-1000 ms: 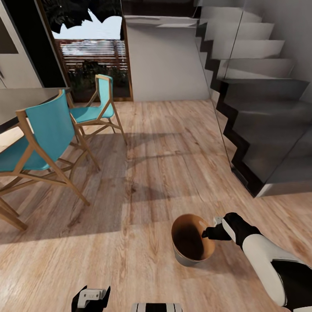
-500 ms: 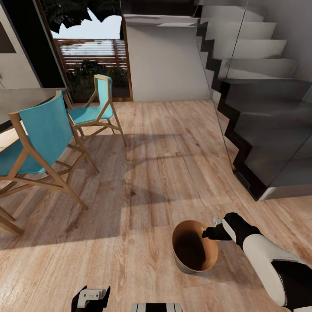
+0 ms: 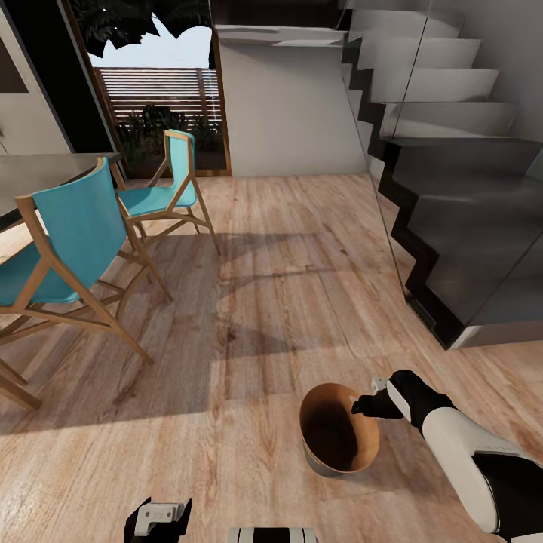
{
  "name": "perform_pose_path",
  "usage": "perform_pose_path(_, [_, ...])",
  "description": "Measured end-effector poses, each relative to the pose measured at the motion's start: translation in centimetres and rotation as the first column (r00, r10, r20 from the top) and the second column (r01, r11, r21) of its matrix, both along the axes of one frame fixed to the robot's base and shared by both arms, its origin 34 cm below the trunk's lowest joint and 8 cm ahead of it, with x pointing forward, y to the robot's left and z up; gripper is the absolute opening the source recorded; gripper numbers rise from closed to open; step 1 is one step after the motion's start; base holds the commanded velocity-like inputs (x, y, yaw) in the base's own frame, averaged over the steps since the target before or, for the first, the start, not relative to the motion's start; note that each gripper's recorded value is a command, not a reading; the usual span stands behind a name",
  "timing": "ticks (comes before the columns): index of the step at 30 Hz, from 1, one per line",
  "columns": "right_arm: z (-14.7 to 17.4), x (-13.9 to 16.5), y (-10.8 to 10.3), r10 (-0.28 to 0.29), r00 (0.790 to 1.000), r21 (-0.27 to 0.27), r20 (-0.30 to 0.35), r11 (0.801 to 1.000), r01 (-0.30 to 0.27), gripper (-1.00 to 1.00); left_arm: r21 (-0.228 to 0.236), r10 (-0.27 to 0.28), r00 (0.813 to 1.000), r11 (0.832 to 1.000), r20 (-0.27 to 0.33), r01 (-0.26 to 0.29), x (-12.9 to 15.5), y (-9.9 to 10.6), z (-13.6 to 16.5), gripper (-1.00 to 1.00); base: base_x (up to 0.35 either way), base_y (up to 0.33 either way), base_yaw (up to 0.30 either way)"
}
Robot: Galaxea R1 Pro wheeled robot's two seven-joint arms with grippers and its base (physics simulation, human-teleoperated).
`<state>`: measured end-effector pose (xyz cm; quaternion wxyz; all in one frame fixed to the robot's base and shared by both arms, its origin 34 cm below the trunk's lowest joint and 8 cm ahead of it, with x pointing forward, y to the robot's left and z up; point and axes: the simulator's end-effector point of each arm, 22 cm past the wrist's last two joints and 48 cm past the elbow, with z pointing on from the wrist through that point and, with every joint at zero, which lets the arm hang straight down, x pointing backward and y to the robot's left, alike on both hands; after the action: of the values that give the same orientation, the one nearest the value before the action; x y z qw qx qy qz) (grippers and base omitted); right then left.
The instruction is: Put the three can of soda from the living room inside the tash can in the kitchen.
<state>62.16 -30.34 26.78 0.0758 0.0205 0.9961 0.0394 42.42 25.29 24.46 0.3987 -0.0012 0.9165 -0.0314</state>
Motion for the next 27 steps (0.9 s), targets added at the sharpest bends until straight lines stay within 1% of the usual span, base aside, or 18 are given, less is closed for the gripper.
perform_pose_path(11, [-0.1, -0.2, -0.2, -0.001, 1.0, -0.006, -0.004, 1.0, 0.001, 1.0, 0.0, 0.0, 1.0, 1.0, 0.0, 0.0, 0.0, 0.0, 0.0, 1.0, 0.0, 0.0, 0.0])
perform_pose_path(27, [-4.2, -2.2, -0.3, -0.002, 0.997, -0.009, -0.08, 1.0, 0.001, 1.0, 0.0, 0.0, 0.997, 1.0, -0.072, 0.0, -2.0, 0.0, -2.6, 1.0, 0.0, 0.0, 0.0])
